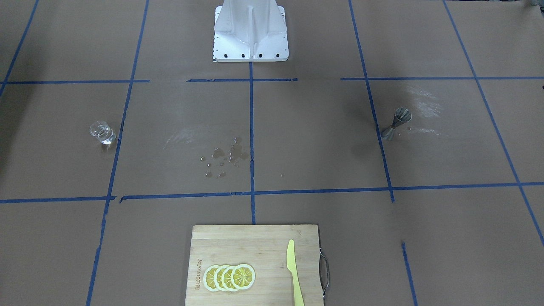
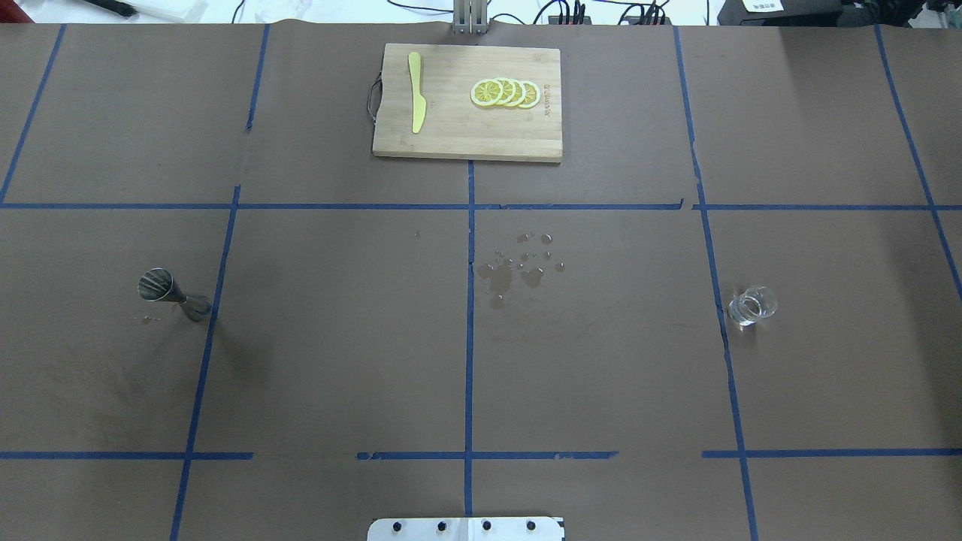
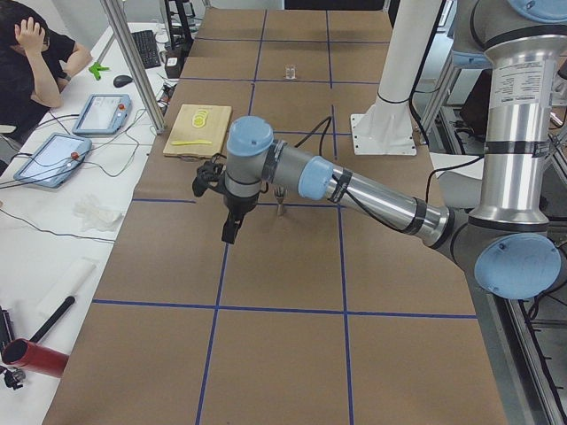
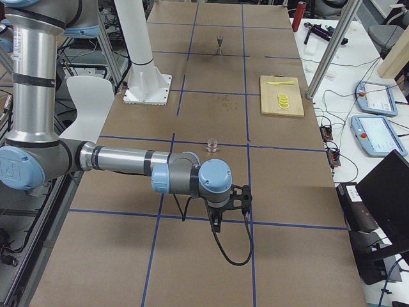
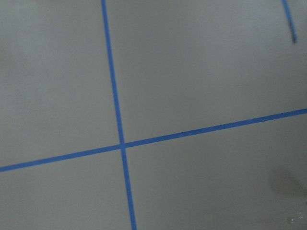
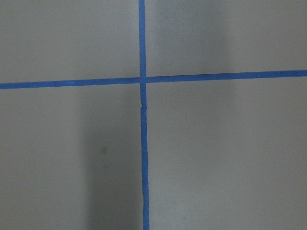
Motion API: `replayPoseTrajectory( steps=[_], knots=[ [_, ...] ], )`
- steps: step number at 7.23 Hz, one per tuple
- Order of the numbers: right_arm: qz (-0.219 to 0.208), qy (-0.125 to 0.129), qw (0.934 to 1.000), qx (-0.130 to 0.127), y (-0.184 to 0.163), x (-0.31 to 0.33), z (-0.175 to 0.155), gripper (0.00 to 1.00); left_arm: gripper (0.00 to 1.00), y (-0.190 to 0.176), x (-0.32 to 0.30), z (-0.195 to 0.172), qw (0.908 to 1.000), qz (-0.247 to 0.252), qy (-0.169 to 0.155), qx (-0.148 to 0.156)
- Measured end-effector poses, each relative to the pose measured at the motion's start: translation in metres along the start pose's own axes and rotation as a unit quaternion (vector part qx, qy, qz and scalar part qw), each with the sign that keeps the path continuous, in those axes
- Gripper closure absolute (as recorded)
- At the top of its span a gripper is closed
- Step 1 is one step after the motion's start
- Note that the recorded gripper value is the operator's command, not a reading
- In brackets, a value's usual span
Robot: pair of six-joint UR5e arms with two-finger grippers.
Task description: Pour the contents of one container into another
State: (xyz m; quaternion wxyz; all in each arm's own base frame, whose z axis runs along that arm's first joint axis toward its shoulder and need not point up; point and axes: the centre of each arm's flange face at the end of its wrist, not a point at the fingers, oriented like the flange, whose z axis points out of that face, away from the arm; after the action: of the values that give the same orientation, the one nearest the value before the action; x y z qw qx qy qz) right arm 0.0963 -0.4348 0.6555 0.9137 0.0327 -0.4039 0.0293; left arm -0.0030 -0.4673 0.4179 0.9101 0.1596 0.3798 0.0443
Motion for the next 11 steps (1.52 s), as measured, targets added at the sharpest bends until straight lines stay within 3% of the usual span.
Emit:
replayPoseTrajectory(
  steps=[2,4,7,9,11],
  knots=[
    [-0.002,-0.005,0.9999,0.012,-0.012,-0.017,-0.014,0.00,0.05,0.013,0.092,-0.007,0.9989,-0.042,0.020,0.006],
    [0.023,-0.029,0.9992,0.018,-0.013,-0.029,-0.020,0.00,0.05,0.050,0.170,0.014,0.9952,-0.094,0.018,0.019],
    [0.047,-0.052,0.9973,0.024,-0.018,-0.117,-0.040,0.00,0.01,0.122,0.191,0.046,0.9875,-0.138,0.041,0.064],
    [0.075,-0.025,0.9966,0.024,-0.011,-0.216,-0.036,0.00,0.01,0.154,0.224,0.079,0.9789,-0.184,0.028,0.084],
    [0.073,-0.003,0.9967,0.034,0.006,-0.285,-0.029,0.00,0.01,0.193,0.251,0.111,0.9704,-0.217,-0.004,0.107]
  ],
)
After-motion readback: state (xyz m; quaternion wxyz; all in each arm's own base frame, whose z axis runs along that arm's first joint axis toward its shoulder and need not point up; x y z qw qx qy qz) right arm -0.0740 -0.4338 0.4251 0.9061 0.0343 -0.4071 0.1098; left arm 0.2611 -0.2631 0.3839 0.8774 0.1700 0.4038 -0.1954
